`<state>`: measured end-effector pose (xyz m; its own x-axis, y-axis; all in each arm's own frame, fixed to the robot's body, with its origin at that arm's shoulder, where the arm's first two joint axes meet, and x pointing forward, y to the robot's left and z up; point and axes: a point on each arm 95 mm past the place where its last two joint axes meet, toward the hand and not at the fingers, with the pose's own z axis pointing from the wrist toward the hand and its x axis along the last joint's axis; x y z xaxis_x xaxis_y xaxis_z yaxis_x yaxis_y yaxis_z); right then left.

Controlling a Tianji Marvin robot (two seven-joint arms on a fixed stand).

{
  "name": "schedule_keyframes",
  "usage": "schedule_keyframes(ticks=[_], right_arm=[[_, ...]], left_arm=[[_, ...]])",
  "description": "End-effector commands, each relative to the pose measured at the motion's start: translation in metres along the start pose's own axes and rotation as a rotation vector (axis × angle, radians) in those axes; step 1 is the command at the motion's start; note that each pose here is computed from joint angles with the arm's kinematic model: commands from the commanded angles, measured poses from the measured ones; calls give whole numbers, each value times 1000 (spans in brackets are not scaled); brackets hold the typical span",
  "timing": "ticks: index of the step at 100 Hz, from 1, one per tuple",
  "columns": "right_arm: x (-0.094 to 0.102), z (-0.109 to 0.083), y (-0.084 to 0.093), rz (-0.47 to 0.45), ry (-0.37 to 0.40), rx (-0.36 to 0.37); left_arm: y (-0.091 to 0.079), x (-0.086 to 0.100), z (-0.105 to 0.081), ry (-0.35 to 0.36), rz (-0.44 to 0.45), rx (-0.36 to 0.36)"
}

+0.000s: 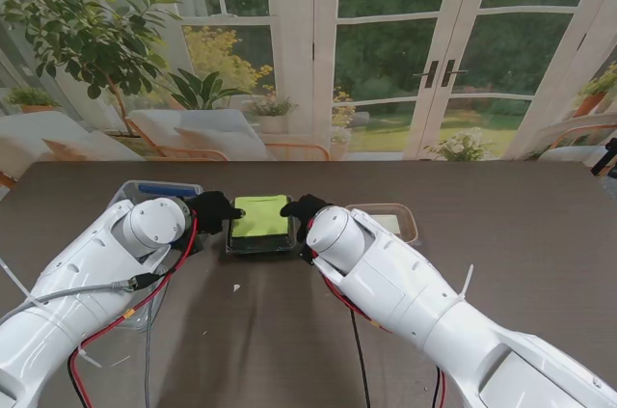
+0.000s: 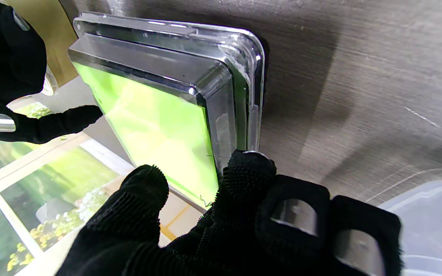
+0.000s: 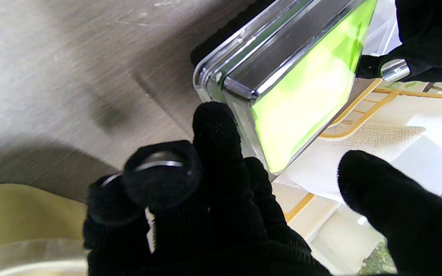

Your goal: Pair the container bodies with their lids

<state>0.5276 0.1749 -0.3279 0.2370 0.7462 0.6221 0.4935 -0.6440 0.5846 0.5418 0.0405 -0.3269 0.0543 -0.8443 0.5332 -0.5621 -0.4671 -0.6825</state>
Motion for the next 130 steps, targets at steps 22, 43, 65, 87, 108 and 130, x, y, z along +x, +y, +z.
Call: schedule_keyframes(ticks=[22, 43, 65, 87, 108, 130], right_arm=[[4, -5, -3, 4, 21, 2], [5, -11, 0, 2, 44, -13], [4, -20, 0, 1, 80, -20], [3, -27, 0, -28, 101, -27], [-2, -30, -2, -40, 94, -4], [-9, -33, -7, -44, 91, 12]], left_arm=[[-1, -1, -5, -5, 14, -12], [-3, -2, -8, 0, 25, 6], [-11, 1, -15, 46, 37, 85], [-12, 3, -16, 120, 51, 132], [-12, 4, -12, 155, 52, 129], [-11, 5, -9, 169, 48, 116]])
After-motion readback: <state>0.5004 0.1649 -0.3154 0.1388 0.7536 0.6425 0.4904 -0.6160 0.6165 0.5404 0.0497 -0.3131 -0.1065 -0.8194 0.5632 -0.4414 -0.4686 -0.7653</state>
